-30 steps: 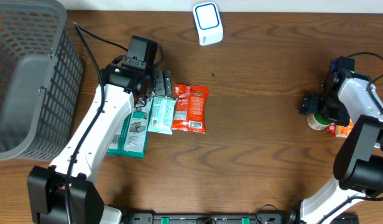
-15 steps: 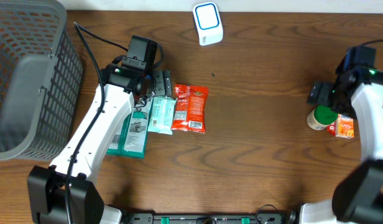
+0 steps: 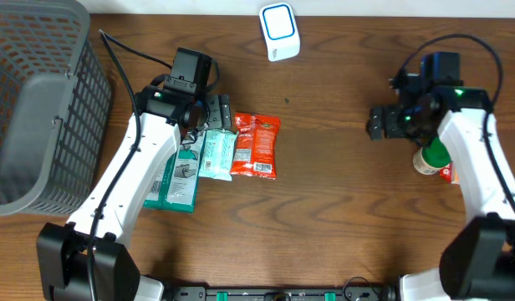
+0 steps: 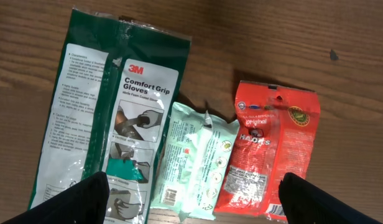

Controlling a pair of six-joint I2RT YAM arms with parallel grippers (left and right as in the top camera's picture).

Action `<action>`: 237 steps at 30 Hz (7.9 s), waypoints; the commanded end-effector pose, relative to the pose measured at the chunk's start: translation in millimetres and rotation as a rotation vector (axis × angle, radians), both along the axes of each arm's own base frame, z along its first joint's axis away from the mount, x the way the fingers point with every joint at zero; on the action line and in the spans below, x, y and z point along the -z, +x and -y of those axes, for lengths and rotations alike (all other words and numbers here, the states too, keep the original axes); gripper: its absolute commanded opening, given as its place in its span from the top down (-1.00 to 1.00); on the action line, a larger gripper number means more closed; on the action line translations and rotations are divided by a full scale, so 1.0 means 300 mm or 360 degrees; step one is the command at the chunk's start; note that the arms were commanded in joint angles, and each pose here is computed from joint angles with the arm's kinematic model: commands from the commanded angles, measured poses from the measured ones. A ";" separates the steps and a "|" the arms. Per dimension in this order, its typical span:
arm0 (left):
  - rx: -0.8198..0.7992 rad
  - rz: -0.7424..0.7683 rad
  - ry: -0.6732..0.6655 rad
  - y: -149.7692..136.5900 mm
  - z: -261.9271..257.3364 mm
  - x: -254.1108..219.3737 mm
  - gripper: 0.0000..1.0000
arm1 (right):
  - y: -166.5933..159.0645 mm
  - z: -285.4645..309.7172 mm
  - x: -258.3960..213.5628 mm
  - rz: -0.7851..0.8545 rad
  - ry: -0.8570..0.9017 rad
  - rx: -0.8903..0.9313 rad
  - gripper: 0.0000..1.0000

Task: Scan the item barcode

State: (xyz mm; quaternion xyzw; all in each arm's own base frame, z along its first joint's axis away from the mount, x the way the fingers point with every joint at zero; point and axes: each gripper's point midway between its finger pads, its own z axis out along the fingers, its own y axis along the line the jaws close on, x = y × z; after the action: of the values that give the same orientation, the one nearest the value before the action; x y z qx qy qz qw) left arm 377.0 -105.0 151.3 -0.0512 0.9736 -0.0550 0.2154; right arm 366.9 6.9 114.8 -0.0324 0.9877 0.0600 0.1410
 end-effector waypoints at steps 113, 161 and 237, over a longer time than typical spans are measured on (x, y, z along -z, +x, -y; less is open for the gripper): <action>0.0265 -0.0411 -0.0223 -0.101 0.238 0.410 0.85 | -0.003 -0.696 0.160 -0.0268 0.0863 -0.0187 -0.40; 0.0277 -0.0282 -0.0051 -0.089 0.287 0.415 0.84 | -0.016 -0.708 0.309 -0.0354 0.0973 -0.0127 -0.34; 0.0377 -0.0502 -0.0486 -0.130 0.411 0.500 0.82 | 0.037 -0.621 0.306 -0.0247 0.0995 -0.0171 -0.38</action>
State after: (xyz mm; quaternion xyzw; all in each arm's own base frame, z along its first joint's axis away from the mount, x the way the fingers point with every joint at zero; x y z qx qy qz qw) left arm 343.6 -237.6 20.9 0.0240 0.9673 -0.2467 0.0541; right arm 383.0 189.3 27.6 -0.0246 0.9285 0.3632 0.0731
